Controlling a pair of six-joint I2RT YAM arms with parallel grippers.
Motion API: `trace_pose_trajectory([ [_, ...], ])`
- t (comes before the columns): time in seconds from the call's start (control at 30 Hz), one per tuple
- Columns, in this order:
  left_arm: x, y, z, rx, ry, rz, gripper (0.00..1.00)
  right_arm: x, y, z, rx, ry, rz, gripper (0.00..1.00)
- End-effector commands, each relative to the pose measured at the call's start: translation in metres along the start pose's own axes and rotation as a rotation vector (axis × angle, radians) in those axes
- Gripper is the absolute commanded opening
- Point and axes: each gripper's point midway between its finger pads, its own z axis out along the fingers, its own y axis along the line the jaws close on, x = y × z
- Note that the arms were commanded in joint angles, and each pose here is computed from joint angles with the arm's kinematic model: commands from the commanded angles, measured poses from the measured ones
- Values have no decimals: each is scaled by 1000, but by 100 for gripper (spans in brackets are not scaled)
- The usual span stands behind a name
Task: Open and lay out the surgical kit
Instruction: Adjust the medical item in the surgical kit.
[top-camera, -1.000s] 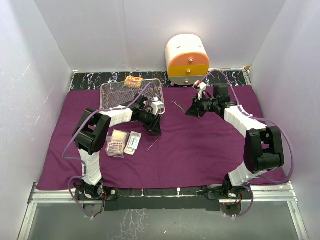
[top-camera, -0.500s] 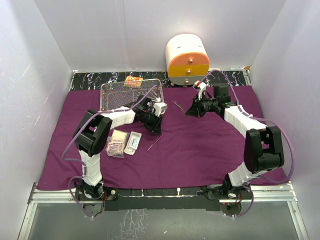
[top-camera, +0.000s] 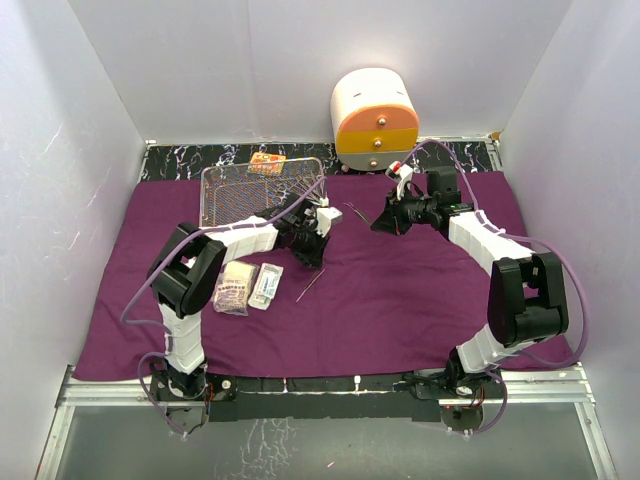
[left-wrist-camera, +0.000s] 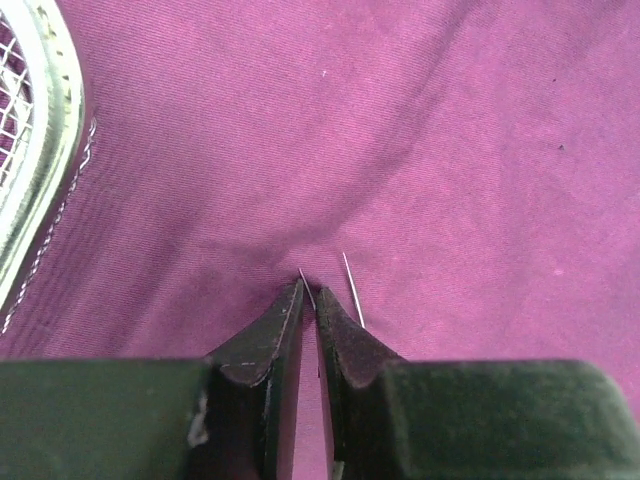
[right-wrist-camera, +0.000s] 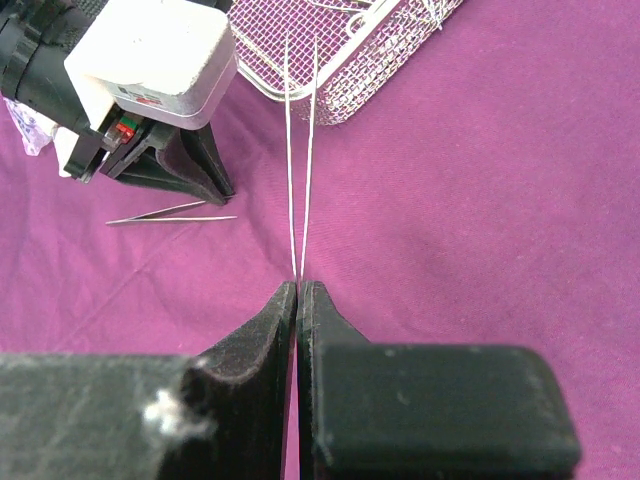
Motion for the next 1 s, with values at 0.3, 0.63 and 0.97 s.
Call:
trace_pose_trajectory([
  [0.3,-3,2,-16,-106,59,-79,0,-10,-3,-2,10,-36,-36,0],
  [0.63,-9,1,-24,-136,56,-149,0,-9,-5,-2,16,-33,-33,0],
  [0.97,-8,-3,-29,-161,37,-274,0,-11,-5,-3,18,-37,-39,0],
])
